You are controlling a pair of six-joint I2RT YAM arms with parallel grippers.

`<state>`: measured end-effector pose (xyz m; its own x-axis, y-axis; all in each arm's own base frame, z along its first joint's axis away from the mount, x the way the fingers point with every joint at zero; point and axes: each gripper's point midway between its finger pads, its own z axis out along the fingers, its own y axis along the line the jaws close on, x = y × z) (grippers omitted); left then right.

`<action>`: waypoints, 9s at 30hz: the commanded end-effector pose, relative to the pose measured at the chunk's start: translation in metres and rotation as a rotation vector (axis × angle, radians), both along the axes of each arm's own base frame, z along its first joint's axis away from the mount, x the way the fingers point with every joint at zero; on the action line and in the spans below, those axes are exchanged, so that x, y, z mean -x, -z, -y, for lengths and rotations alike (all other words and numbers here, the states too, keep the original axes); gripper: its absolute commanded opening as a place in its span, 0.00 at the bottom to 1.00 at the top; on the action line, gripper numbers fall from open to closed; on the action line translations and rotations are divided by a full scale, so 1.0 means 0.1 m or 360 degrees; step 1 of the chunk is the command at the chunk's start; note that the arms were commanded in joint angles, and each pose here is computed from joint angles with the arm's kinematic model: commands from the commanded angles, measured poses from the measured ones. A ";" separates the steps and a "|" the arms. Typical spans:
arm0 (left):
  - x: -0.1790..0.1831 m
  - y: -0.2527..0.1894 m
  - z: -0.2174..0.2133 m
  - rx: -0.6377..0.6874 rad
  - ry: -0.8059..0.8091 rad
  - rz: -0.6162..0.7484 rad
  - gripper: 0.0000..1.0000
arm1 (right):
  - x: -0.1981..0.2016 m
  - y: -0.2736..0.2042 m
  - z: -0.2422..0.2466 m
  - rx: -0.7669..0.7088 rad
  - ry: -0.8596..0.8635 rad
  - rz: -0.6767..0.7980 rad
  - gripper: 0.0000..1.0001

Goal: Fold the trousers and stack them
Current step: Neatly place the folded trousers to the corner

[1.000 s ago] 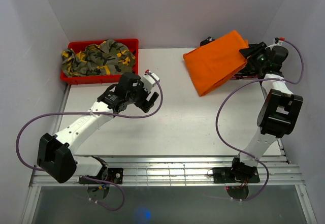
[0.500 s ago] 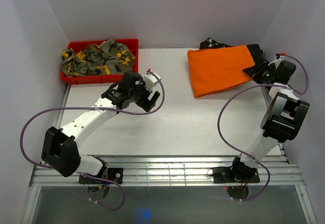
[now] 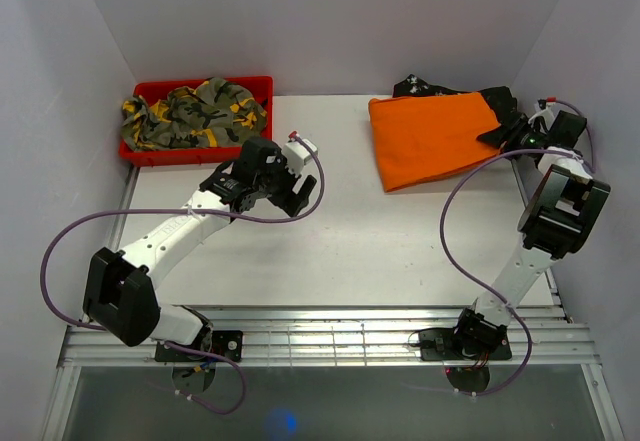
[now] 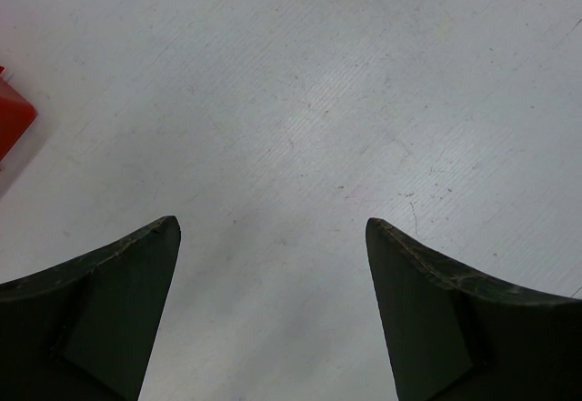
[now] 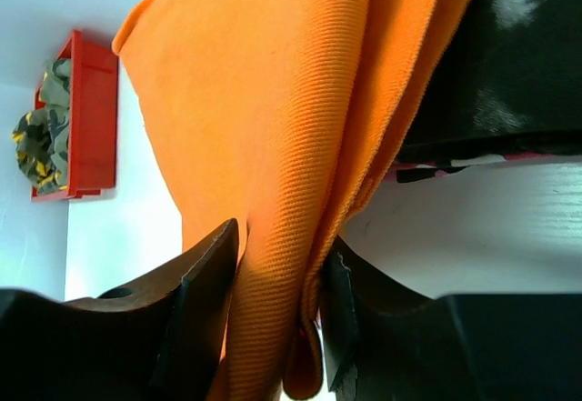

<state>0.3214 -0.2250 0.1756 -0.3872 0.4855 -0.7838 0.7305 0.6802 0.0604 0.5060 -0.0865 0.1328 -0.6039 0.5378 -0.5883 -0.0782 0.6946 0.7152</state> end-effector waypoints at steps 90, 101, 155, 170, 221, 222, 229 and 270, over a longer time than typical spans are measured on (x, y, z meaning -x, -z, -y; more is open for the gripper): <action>0.90 0.66 0.25 -0.0356 0.0921 0.0311 0.60 | 1.79 -0.03 -1.79 -0.0231 -0.0633 -0.0091 0.08; -0.10 -0.28 0.84 0.0213 0.0446 0.0132 0.70 | 1.45 -0.02 -1.85 0.0135 -0.0750 0.0078 0.08; -0.20 0.02 0.60 0.1258 -0.0277 -0.0706 0.00 | 1.13 -0.89 -1.91 0.0589 -0.0813 0.0589 0.08; -0.71 -1.03 0.99 0.1398 0.0091 -0.0174 0.00 | 0.49 -2.02 -1.36 0.0887 -0.0438 0.1110 0.08; -0.71 -0.26 -0.07 0.0467 -0.0482 -0.0458 0.98 | 0.47 -0.48 -2.49 0.1124 -0.1060 0.0311 0.92; -0.71 -0.30 -0.15 0.0461 -0.0504 -0.0443 0.98 | 0.48 -0.24 -2.57 0.1106 -0.1064 0.0216 0.92; -0.71 -0.31 -0.43 0.0354 -0.0595 -0.0391 0.98 | 0.09 0.69 -2.17 0.1234 -0.0778 -0.0144 0.94; -1.04 -0.55 -1.16 0.0309 -0.0668 -0.0415 0.98 | 0.57 -1.55 -1.58 0.1097 -0.0821 0.0606 0.90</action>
<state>0.4285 -0.1175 0.2115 -0.7434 0.0599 -0.6661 0.3378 0.8932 -0.2967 0.4902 0.0766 0.2790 -0.3002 -0.3477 -0.8883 -0.6769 0.7337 -0.0584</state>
